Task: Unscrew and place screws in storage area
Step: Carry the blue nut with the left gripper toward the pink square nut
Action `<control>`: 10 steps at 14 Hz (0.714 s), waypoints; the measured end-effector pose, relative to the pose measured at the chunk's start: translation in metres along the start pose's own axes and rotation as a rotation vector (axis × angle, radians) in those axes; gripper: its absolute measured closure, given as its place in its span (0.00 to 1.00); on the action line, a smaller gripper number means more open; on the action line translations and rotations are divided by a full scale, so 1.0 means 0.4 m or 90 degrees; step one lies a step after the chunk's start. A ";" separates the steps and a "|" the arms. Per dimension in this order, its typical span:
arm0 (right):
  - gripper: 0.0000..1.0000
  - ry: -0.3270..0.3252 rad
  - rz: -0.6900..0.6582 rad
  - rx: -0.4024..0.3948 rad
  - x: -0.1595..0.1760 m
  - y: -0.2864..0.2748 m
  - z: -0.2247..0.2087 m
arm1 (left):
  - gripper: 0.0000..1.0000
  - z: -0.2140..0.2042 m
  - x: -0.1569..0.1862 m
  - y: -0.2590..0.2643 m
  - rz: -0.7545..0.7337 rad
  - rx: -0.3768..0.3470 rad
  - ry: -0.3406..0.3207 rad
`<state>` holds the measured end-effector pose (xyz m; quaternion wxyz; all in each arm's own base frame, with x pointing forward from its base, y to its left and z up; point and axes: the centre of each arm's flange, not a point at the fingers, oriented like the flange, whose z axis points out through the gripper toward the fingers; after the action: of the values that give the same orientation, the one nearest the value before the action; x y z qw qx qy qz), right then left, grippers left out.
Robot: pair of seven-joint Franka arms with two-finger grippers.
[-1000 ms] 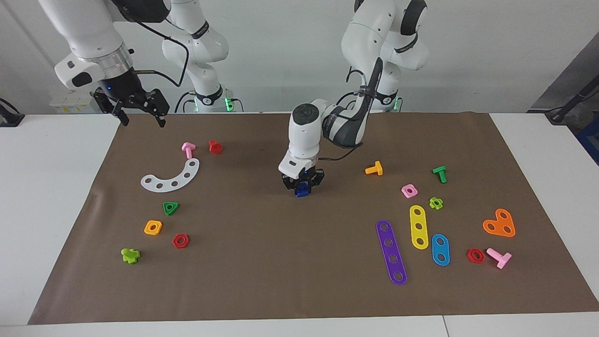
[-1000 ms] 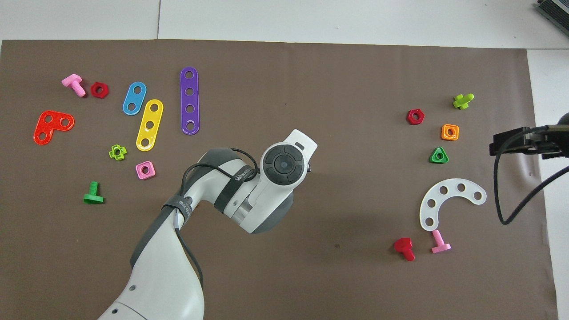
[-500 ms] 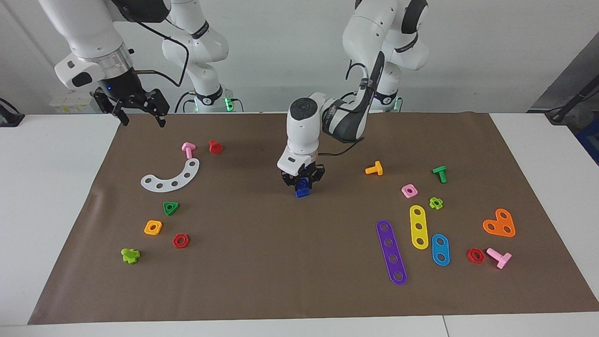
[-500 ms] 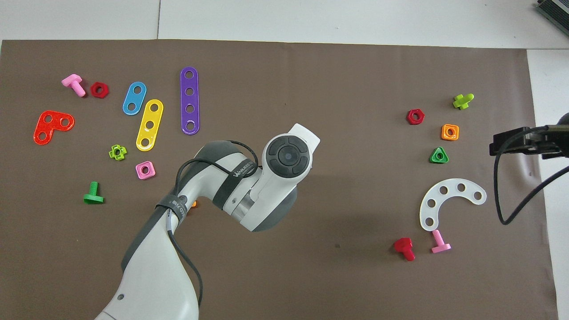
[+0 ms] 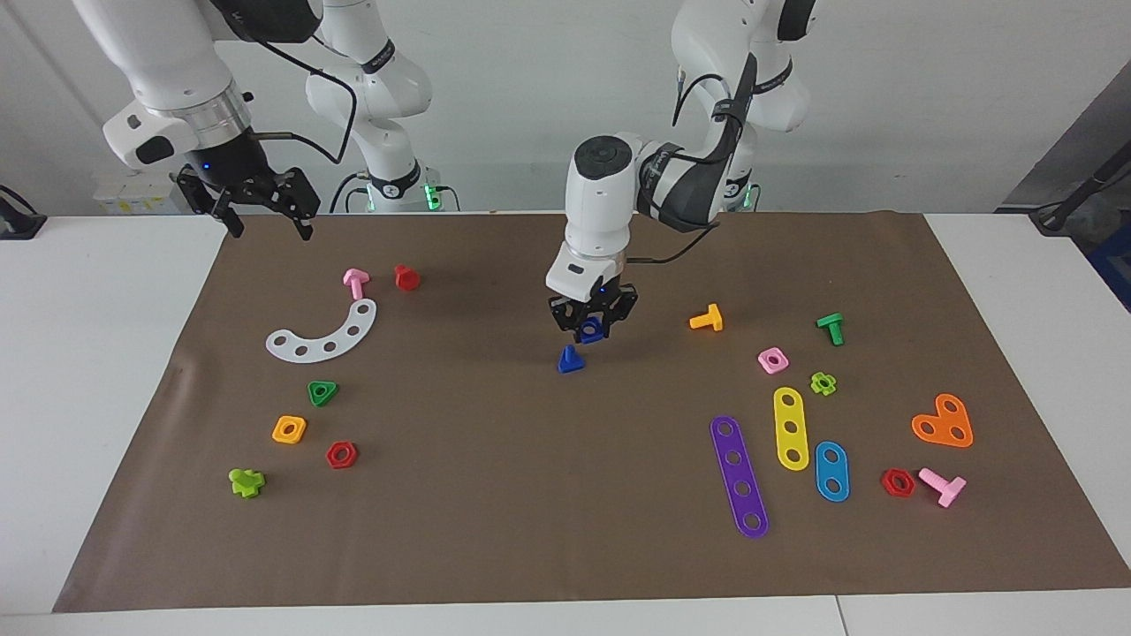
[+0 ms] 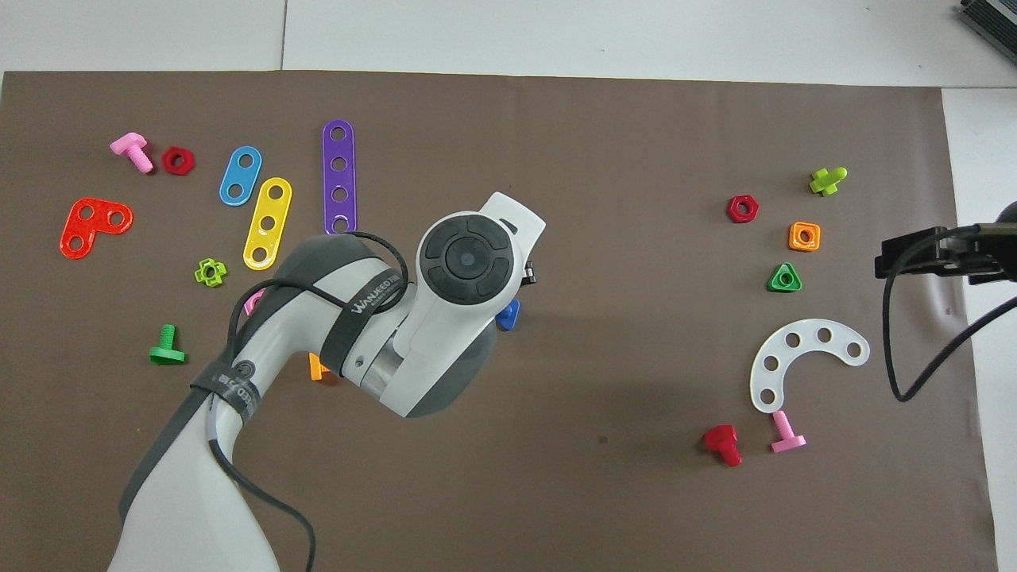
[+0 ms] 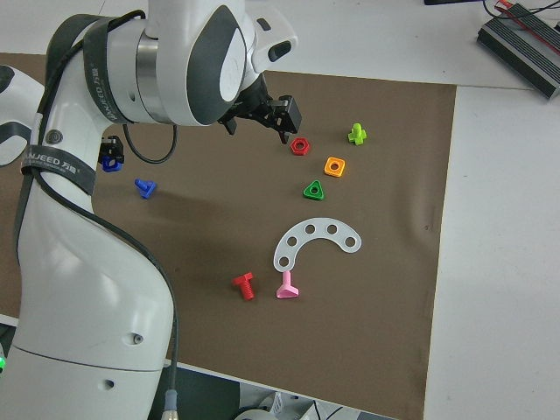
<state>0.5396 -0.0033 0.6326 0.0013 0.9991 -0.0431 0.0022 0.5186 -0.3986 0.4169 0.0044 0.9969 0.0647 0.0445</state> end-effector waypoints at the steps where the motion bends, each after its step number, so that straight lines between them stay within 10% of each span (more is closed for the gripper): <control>1: 0.00 0.000 0.000 0.000 0.000 0.000 0.000 | 0.53 0.014 0.020 -0.033 0.009 0.006 -0.003; 10: 0.00 0.009 0.017 0.001 0.003 0.041 0.007 | 0.53 0.214 0.160 -0.440 0.135 0.006 0.011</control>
<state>0.5393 -0.0196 0.6298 0.0005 0.9983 -0.0567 0.0093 0.5668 -0.2160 0.3349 -0.0060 0.9977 -0.0412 0.0530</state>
